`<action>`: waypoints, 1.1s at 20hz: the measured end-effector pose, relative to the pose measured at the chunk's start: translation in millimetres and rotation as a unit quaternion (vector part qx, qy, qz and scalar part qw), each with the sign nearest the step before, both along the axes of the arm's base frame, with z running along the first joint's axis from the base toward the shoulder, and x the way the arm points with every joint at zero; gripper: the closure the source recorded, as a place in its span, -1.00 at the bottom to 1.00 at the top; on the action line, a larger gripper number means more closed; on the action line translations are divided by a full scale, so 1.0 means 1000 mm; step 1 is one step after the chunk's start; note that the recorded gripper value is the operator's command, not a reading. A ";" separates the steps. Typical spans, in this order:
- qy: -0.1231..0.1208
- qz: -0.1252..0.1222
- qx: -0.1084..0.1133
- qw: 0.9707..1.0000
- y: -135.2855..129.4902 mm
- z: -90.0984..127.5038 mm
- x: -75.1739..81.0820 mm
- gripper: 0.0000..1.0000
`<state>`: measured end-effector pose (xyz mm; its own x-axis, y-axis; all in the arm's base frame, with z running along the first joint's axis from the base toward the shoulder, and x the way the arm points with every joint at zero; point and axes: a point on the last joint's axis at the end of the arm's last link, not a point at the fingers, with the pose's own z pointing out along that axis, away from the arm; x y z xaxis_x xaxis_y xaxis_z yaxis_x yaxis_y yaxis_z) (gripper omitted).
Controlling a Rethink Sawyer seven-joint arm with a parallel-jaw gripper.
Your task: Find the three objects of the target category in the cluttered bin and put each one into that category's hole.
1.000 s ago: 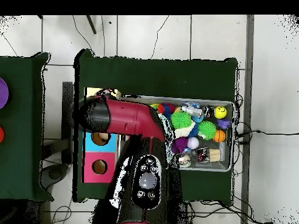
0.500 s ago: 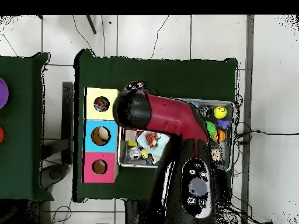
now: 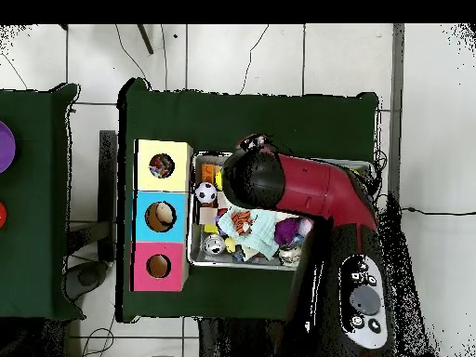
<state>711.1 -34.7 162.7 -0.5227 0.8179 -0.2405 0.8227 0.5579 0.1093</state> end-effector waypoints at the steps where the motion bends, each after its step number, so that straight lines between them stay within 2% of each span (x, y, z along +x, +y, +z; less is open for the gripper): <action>1: 0.001 0.003 -0.003 1.000 -0.002 -0.001 -0.001 1.00; 12: 0.009 0.049 -0.028 0.998 0.004 -0.012 -0.007 1.00; 22: 0.011 0.069 -0.034 0.997 0.011 -0.017 -0.009 1.00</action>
<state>701.9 -23.3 145.9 -0.6351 0.7200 -0.2798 0.7393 0.6715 0.0500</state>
